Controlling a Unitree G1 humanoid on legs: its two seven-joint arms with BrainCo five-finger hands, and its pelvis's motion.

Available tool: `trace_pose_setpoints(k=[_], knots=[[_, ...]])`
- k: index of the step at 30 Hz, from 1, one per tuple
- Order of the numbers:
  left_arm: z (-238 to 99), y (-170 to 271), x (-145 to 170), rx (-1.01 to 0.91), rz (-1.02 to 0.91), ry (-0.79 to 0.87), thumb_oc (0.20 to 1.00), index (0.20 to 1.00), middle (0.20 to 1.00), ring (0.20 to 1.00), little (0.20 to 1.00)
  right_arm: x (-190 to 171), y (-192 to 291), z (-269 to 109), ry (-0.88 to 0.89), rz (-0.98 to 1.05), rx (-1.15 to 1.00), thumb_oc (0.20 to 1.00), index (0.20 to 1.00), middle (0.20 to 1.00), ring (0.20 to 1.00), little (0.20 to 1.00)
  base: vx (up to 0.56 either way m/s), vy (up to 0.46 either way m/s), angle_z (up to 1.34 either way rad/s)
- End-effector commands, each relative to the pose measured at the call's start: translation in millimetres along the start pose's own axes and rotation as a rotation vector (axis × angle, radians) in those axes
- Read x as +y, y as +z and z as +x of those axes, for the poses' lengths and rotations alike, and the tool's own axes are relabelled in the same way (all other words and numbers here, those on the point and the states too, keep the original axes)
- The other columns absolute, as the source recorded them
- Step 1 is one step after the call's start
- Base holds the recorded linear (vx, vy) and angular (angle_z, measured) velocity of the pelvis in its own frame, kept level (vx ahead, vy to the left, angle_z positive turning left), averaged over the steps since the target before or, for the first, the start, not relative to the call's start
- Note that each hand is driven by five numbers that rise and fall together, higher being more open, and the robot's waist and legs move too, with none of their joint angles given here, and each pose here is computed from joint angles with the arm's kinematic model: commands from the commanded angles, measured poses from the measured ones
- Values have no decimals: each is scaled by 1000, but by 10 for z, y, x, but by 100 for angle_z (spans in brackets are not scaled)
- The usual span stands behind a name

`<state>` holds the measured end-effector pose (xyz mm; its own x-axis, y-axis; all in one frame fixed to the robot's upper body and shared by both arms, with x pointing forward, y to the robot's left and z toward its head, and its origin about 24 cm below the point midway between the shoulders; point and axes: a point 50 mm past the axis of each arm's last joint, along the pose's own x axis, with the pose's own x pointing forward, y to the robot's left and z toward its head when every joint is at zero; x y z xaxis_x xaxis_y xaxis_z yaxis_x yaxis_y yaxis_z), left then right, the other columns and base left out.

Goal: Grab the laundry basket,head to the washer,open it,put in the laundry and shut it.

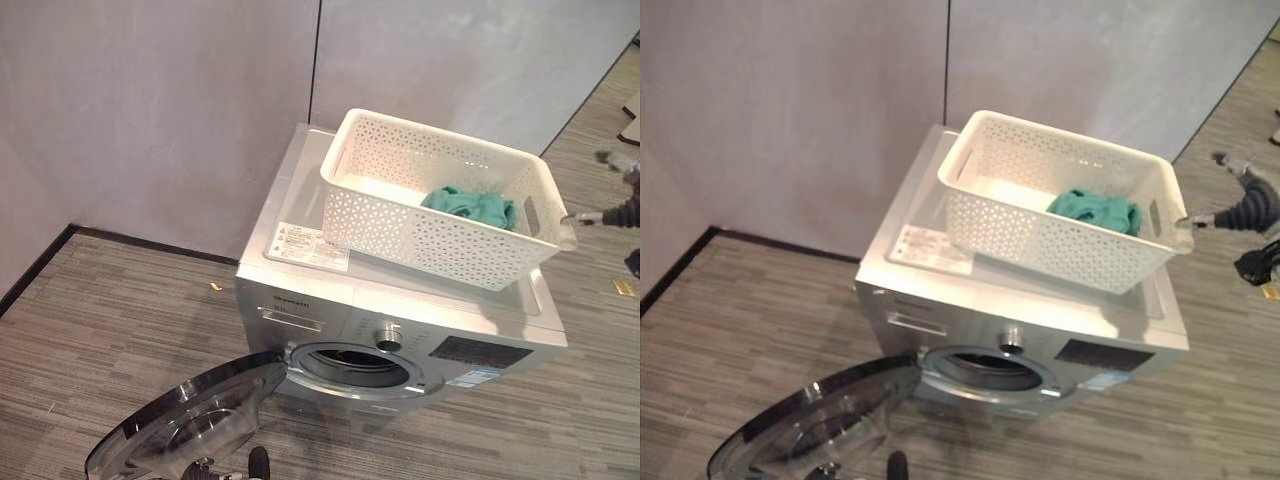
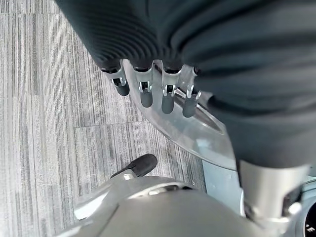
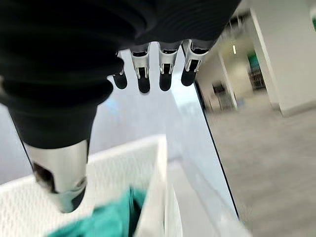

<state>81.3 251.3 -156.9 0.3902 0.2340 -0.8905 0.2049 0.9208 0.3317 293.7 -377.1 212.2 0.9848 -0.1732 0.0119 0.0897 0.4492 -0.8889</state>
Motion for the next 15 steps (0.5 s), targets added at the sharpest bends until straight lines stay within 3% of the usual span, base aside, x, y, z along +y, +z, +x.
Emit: trace_pose_setpoints(k=[1,15], knots=[[12,39,17,-14,-1,-8,1000,1000,1000,1000,1000,-352,180,66,-68,-26,-35,1000,1000,1000,1000,1000,4,13,-4],[27,110,4,-32,27,-7,1000,1000,1000,1000,1000,-795,401,279,-230,-24,2,1000,1000,1000,1000,1000,30,26,9]])
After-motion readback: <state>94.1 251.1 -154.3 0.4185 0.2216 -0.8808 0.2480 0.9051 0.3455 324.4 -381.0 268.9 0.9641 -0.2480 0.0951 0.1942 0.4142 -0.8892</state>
